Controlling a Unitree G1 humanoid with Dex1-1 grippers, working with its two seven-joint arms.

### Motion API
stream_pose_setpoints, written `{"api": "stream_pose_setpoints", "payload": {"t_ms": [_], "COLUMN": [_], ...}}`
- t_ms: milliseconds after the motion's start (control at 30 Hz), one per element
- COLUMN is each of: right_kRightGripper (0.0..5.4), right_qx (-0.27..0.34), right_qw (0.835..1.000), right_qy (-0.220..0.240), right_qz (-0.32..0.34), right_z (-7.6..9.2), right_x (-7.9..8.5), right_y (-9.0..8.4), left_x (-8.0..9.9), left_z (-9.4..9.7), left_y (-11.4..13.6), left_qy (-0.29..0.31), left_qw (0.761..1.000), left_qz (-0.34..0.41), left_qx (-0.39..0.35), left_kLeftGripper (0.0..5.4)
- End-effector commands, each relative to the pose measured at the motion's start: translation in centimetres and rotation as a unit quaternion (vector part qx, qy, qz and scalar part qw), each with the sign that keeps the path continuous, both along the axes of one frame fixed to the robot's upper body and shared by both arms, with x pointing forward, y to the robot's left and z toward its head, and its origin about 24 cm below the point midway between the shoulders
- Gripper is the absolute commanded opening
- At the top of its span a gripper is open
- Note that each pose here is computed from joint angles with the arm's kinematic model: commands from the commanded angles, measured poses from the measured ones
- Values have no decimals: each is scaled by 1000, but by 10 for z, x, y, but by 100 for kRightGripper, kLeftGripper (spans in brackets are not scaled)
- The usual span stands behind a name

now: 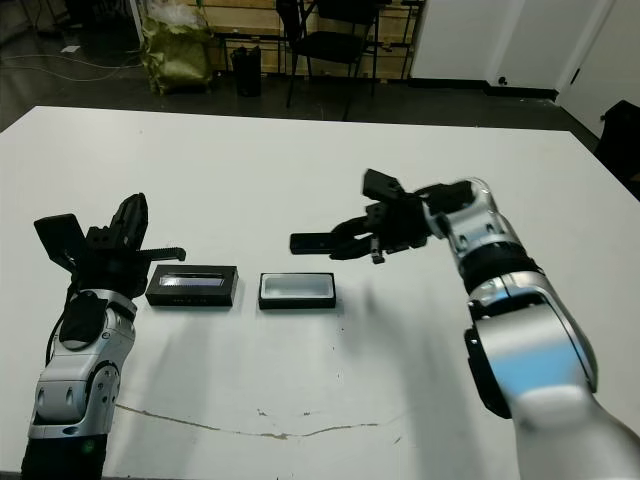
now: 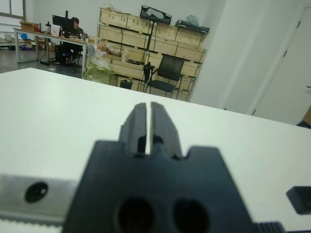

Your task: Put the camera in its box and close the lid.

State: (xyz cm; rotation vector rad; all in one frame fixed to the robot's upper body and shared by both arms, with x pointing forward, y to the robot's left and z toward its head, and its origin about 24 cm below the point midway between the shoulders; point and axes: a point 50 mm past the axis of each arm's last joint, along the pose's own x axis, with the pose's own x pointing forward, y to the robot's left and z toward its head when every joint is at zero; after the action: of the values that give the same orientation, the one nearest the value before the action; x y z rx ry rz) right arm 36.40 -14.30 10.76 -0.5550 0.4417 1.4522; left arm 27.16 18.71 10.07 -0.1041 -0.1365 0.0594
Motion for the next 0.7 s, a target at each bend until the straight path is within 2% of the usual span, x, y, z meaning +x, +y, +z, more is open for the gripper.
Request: {"api": "stream_pose_setpoints", "payload": {"t_ms": [33, 333, 567, 700], "right_kRightGripper": [65, 65, 65, 65], "right_qx": [0, -12, -64, -62], "right_qw": [1000, 998, 995, 995], "right_qy": [14, 46, 30, 40], "right_qz": [23, 50, 67, 68], "right_z": [1, -6, 0, -3], "right_x": [-1, -7, -6, -8], "right_y": [4, 6, 0, 1], "left_x": [-1, -2, -3, -3], "left_z": [-7, -6, -7, -6], "left_y": [1, -1, 1, 0], "left_qy": [20, 22, 19, 19], "left_qw": [1000, 1000, 1000, 1000], "left_qz": [7, 9, 9, 9], "left_qx": [-1, 0, -2, -5], "left_kLeftGripper": [0, 0, 0, 0]}}
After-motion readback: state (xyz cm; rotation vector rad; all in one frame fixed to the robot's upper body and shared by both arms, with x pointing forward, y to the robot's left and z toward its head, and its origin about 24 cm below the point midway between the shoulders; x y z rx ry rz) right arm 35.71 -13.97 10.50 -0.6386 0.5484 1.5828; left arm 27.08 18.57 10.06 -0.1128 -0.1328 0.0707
